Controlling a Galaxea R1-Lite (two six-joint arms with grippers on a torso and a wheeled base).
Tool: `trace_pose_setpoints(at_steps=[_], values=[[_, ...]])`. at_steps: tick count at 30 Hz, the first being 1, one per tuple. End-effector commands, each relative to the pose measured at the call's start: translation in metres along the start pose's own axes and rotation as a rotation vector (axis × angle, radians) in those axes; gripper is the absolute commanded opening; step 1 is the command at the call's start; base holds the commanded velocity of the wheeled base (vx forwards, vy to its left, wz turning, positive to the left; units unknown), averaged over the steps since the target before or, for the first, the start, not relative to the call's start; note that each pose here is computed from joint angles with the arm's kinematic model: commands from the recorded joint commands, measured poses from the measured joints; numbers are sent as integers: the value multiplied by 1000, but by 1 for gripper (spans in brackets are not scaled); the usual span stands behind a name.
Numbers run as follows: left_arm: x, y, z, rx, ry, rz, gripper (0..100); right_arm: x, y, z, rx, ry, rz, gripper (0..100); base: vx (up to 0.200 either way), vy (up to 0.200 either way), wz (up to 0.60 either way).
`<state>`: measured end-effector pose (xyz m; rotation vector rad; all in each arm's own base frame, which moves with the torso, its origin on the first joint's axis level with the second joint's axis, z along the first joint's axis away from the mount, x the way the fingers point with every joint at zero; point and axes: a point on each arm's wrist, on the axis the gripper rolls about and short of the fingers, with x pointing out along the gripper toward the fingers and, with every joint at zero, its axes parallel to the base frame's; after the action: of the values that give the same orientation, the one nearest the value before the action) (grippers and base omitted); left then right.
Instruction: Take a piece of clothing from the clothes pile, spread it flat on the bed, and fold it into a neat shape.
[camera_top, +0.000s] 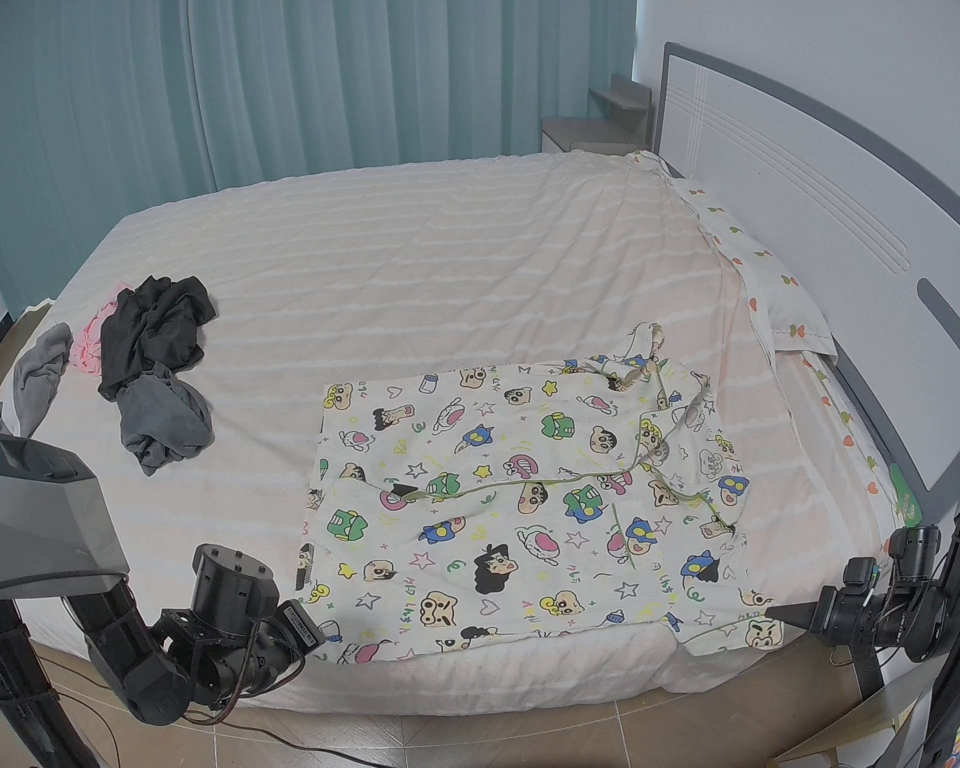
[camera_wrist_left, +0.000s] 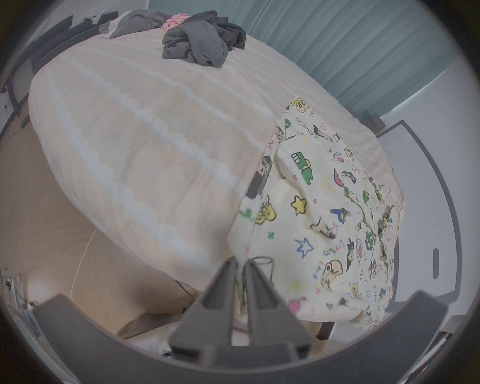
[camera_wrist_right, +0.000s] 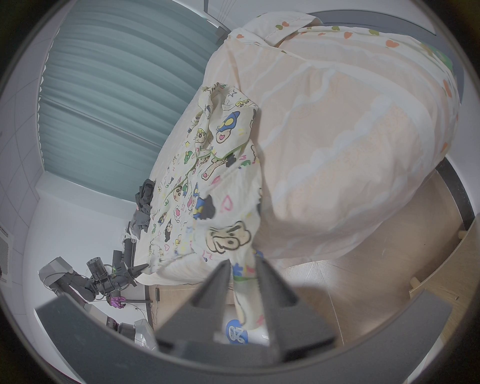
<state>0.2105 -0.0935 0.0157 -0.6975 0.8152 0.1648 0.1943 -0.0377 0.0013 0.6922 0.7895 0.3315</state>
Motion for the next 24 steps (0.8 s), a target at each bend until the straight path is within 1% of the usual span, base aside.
trace_pose_setpoints(at_steps=[1,4,7,9,10,11,12,13,14,15,16,18,21,24], values=[[1,2,-2,4,10,6,100,-1,-2,-6,24,23,-9,100,0,0,0],[-3,3,-2,2,9,6,100,-3,-2,-4,24,11,-13,100,0,0,0],[-11,4,1,-6,-1,-14,100,-7,-2,-2,19,-15,-17,100,0,0,0],[-26,-2,10,-25,-42,-79,100,-16,2,5,-4,-70,-14,100,0,0,0],[-28,-2,11,-28,-49,-87,100,-17,3,5,-7,-76,-13,100,0,0,0],[-39,-8,20,-40,-93,-139,100,-22,8,9,-30,-110,-6,100,0,0,0],[-42,-9,22,-41,-105,-156,100,-24,10,10,-42,-122,-3,100,0,0,0],[-49,-16,28,-20,-138,-196,100,-28,15,14,-73,-152,6,100,0,0,0],[-49,-16,28,-16,-140,-198,100,-29,16,14,-76,-155,7,100,0,0,0],[-51,-22,32,21,-161,-220,100,-34,23,18,-115,-194,21,100,0,0,0],[-51,-25,34,36,-169,-228,100,-36,27,20,-137,-218,33,100,0,0,0],[-51,-31,38,36,-184,-249,100,-40,33,25,-159,-255,49,100,0,0,0],[-50,-38,41,36,-188,-279,100,-41,38,36,-175,-307,60,100,0,0,0],[-50,-40,41,43,-152,-320,100,-41,40,47,-192,-363,33,100,200,0,0]])
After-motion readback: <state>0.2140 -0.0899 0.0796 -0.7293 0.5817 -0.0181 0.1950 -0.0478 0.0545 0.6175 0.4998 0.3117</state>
